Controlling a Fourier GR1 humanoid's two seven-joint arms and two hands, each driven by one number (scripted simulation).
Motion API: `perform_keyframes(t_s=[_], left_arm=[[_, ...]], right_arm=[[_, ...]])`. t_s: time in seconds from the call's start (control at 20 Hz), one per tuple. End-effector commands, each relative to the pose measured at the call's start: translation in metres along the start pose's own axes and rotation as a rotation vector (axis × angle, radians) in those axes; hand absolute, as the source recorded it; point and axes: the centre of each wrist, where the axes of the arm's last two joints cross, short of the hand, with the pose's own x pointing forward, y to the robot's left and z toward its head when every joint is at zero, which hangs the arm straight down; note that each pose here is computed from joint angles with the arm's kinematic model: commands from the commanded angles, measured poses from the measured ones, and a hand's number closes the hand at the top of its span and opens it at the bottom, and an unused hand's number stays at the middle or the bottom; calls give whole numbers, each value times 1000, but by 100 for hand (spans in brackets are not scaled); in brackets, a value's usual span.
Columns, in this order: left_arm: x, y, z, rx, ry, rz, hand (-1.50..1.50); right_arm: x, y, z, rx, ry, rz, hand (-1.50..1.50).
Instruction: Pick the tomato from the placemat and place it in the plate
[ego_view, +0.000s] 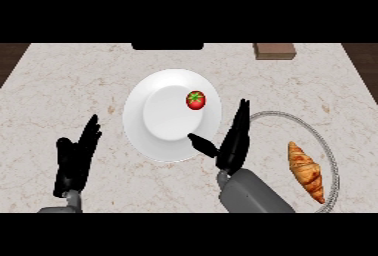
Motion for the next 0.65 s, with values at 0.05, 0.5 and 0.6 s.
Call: perform_keyframes(t_s=[0.05,0.5,0.6], left_arm=[[4,0,0,3,5,9,0],[7,-14,2,3,-15,14,0],[-2,6,-1,15,-14,7,0]], right_arm=[[-17,-16,9,-83,16,-17,-150],[-27,-43,2,-117,54,39,-150],[-29,-51,7,-146,75,66,-150]])
